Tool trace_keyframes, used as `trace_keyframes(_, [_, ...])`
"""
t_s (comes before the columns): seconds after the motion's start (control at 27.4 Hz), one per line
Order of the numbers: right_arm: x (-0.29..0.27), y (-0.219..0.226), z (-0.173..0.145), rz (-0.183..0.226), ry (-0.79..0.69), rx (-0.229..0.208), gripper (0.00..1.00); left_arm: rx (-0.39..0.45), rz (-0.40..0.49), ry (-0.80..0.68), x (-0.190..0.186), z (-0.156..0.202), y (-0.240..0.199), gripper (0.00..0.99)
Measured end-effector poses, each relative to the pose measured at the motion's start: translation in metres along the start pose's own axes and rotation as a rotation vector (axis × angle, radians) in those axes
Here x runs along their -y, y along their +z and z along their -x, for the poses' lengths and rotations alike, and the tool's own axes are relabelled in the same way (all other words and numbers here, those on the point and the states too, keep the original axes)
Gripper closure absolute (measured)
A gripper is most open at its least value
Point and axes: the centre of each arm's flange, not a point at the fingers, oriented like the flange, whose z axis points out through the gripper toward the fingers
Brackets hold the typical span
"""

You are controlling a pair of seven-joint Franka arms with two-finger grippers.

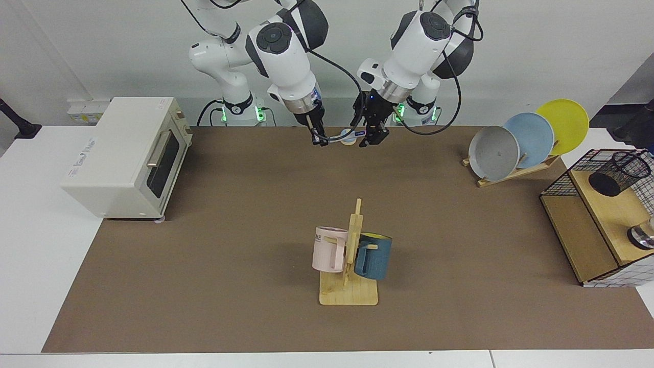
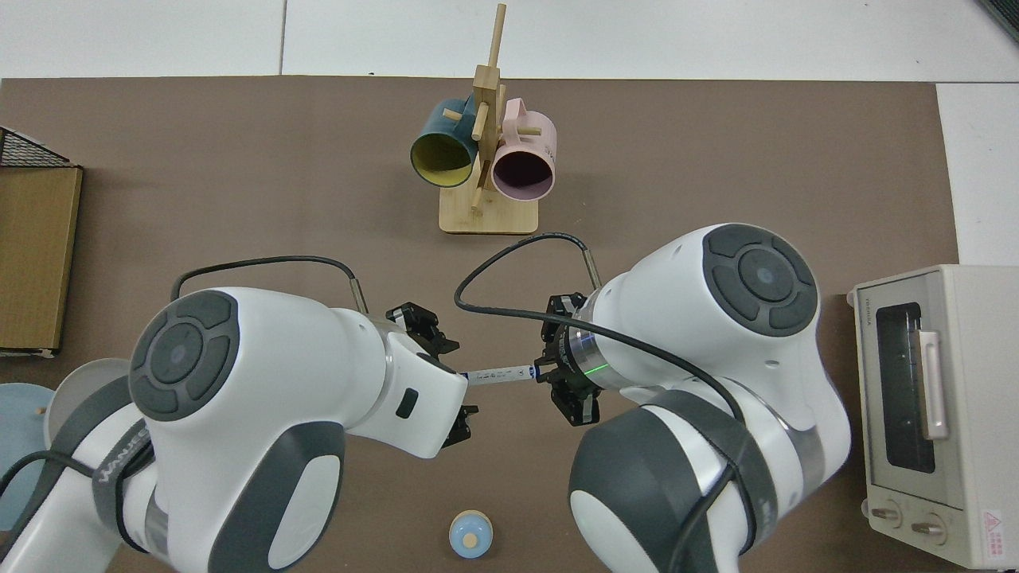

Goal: Put markers into pen holder
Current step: 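Close the left gripper on the marker's free end beside the right gripper, then open the right gripper and withdraw while the left gripper holds the marker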

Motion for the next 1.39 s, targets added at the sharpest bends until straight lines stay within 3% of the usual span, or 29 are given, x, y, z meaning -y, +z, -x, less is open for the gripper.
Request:
trace_keyframes(0.18, [0.0000,-0.0001,0.0001,0.000,0.000,0.000,0.86,0.004,0.002,-0.001,0.0000,0.0012,0.0019,0.308])
trace_keyframes(0.22, [0.0000,-0.0001,0.0001,0.000,0.000,0.000,0.86,0.005,0.002,-0.001,0.0000,0.0014,0.0022,0.348])
trace_keyframes(0.29, [0.0000,-0.0001,0.0001,0.000,0.000,0.000,0.86,0.005,0.003,-0.005,0.0000,0.0016,0.0027,0.529])
trace_keyframes(0.36, [0.0000,-0.0002,0.0001,0.000,0.000,0.000,0.86,0.007,0.003,-0.010,0.0000,0.0019,0.0032,0.608])
trace_keyframes(0.47, [0.0000,-0.0002,0.0001,0.000,0.000,0.000,0.86,0.014,0.000,-0.014,-0.0001,0.0024,0.0040,0.643])
trace_keyframes(0.55, [0.0015,-0.0012,-0.0003,-0.008,0.001,0.003,0.86,0.024,0.009,-0.008,-0.0028,0.0025,0.0055,0.806])
trace_keyframes(0.91, [0.0015,-0.0020,-0.0010,-0.006,0.002,0.002,0.86,0.028,0.005,-0.002,-0.0068,0.0013,0.0050,0.815])
trace_keyframes(1.02, [0.0011,-0.0024,-0.0002,-0.006,0.001,0.002,0.76,0.034,-0.003,-0.005,-0.0062,0.0018,0.0049,0.815])
trace_keyframes(1.06, [0.0010,-0.0026,-0.0001,-0.006,0.001,0.002,0.67,0.038,-0.006,-0.010,-0.0055,0.0023,0.0047,0.815])
trace_keyframes(1.2, [0.0017,-0.0041,-0.0019,-0.008,0.004,0.003,0.49,0.048,-0.016,-0.021,-0.0038,0.0040,0.0041,0.815])
trace_keyframes(1.24, [0.0022,-0.0047,-0.0030,-0.009,0.004,0.003,0.39,0.050,-0.019,-0.022,-0.0034,0.0045,0.0041,0.815])
trace_keyframes(1.39, [0.0047,-0.0080,-0.0096,-0.014,-0.025,0.003,0.22,0.065,-0.031,-0.025,-0.0007,0.0073,0.0036,0.815])
